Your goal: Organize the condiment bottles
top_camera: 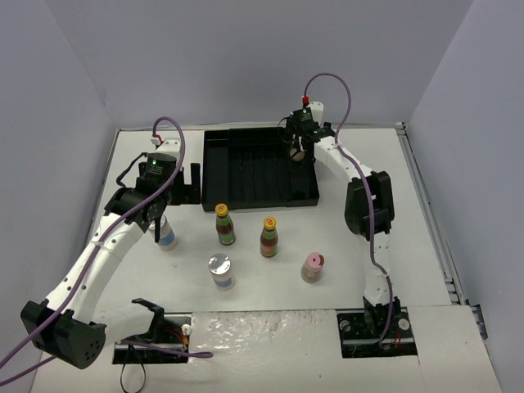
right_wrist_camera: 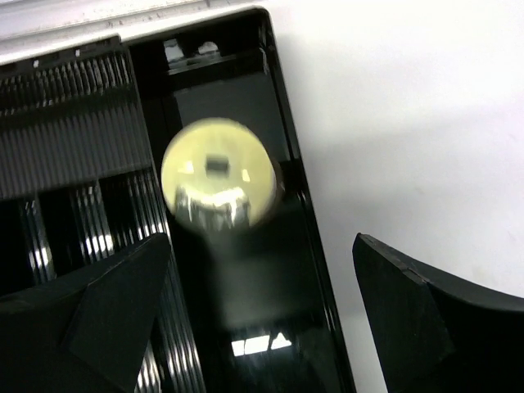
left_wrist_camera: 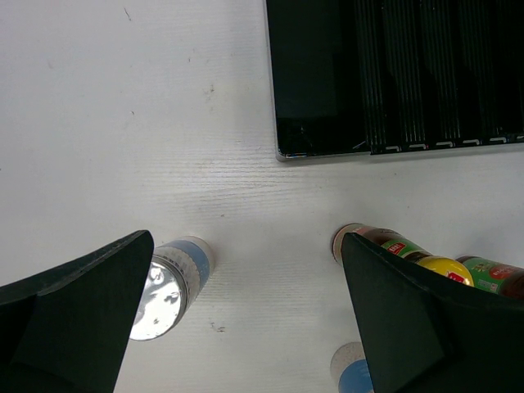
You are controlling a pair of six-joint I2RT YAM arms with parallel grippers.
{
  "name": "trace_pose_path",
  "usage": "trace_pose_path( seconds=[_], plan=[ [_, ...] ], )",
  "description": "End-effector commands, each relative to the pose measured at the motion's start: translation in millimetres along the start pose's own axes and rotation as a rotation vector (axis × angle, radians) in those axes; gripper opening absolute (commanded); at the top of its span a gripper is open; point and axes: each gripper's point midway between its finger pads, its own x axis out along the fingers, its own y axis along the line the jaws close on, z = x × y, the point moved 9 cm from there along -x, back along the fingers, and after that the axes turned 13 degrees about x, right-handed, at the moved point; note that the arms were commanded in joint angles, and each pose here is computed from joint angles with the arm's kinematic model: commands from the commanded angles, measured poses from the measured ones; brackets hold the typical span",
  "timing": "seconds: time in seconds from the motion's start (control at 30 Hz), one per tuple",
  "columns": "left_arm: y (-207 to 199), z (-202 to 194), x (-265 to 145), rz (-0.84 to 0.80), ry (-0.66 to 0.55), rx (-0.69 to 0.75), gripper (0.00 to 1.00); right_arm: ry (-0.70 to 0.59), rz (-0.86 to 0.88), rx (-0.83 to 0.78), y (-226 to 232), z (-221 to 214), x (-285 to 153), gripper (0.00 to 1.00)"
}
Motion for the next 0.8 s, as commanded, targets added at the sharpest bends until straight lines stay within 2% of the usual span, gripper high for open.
trace_pose_path(
  seconds=[0.0,0.13,0.27,0.47,0.6,0.77],
  plan=[
    [3,14,-2,0.011,-0.075,-0.024,0.97,-0.212,0.104,0.093,12,65,-119,0.91],
    [3,12,-4,0.018,-0.077,-0.023,0.97,-0.165,0.11,0.077,-9,38,-163,0.91],
    [3,13,-5,0.017,-0.084,-0.028,0.97,-0.111,0.097,0.051,-37,-17,-197,0.91],
    [3,13,-5,0.014,-0.086,-0.038,0.97,-0.084,0.147,0.107,-84,-69,-243,0.91],
    [4,14,-3,0.017,-0.082,-0.038,0.97,-0.038,0.109,0.081,-104,-106,-254,0.91],
    [3,12,-2,0.02,-0.076,-0.039,0.97,0.0,0.151,0.078,-109,-127,-268,0.9]
  ],
)
